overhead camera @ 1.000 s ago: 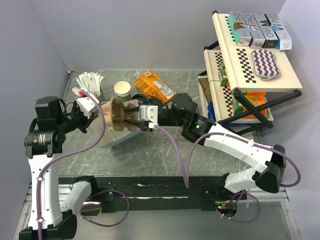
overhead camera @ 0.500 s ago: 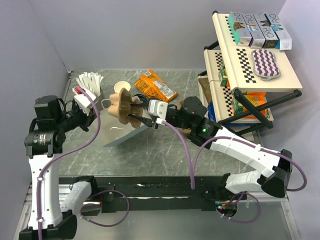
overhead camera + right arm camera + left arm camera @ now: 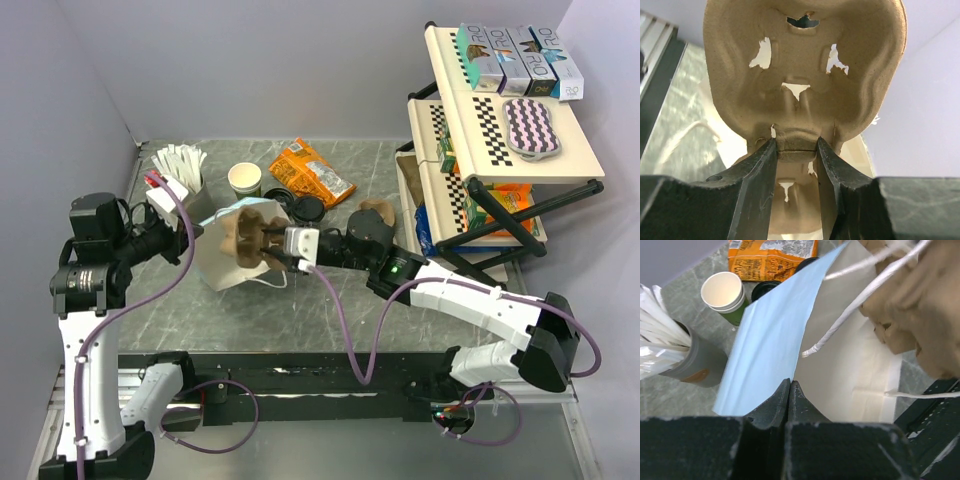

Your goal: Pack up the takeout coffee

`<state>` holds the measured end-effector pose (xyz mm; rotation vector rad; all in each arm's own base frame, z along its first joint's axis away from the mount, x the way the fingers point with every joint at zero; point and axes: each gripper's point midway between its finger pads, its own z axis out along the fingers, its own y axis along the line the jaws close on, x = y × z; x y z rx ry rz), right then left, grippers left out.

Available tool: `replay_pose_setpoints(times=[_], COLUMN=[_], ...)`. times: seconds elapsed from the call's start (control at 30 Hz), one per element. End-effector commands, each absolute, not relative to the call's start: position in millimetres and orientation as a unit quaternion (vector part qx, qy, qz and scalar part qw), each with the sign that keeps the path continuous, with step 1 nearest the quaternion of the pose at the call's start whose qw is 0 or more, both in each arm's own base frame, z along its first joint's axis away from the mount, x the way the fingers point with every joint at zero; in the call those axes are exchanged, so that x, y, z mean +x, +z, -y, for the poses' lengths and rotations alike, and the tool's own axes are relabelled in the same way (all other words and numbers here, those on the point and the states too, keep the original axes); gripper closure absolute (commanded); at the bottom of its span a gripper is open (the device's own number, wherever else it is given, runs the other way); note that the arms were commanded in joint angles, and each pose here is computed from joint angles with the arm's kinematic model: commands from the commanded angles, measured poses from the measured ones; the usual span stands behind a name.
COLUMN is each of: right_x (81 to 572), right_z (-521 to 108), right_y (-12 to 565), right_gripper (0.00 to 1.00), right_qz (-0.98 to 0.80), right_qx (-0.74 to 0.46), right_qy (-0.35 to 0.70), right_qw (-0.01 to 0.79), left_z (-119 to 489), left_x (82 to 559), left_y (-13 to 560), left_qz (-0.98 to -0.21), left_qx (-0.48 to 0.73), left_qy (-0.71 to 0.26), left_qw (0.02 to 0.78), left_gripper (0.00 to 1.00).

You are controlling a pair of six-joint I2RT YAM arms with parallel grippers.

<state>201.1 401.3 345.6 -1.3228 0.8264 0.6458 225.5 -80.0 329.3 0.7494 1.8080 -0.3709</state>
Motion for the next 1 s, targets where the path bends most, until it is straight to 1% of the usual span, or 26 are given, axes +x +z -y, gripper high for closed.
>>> replay_pose_setpoints(times=[0.0,0.13,0.33,0.53,0.77,0.97], right_x=[180.7,176.7,176.0,184.4,166.8,163.8], right_z=[-392.0,-395.9,-402.5,-403.9,-401.6,-404.5], right_y=[362.1,347.7,343.7,361.3,392.7,393.5], right_gripper=[1.00,1.00,1.00,1.00,1.00,1.00], right_qz=[-0.286,-0.267,-0.239,-0.252,-0.250,-0.245], right_qx=[-0.614,-0.648,-0.687,-0.678,-0.658,-0.665], right_qy=[0.267,0.258,0.240,0.226,0.278,0.281], right_qw=[0.685,0.665,0.643,0.653,0.653,0.647], left_z=[91.2,93.7,100.4,100.1,100.8,100.1], left_x=[229.1,227.6,220.5,213.2,210.0,210.2], left_y=[346.4,343.5,336.9,326.1,317.2,314.1], left_qz=[-0.745,-0.748,-0.748,-0.751,-0.752,-0.751], left_qx=[0.305,0.299,0.307,0.323,0.322,0.323], left_qy=[-0.192,-0.205,-0.229,-0.224,-0.228,-0.224], left_qw=[0.561,0.556,0.542,0.531,0.528,0.530], left_gripper=[0.99,0.99,0.99,0.99,0.99,0.99])
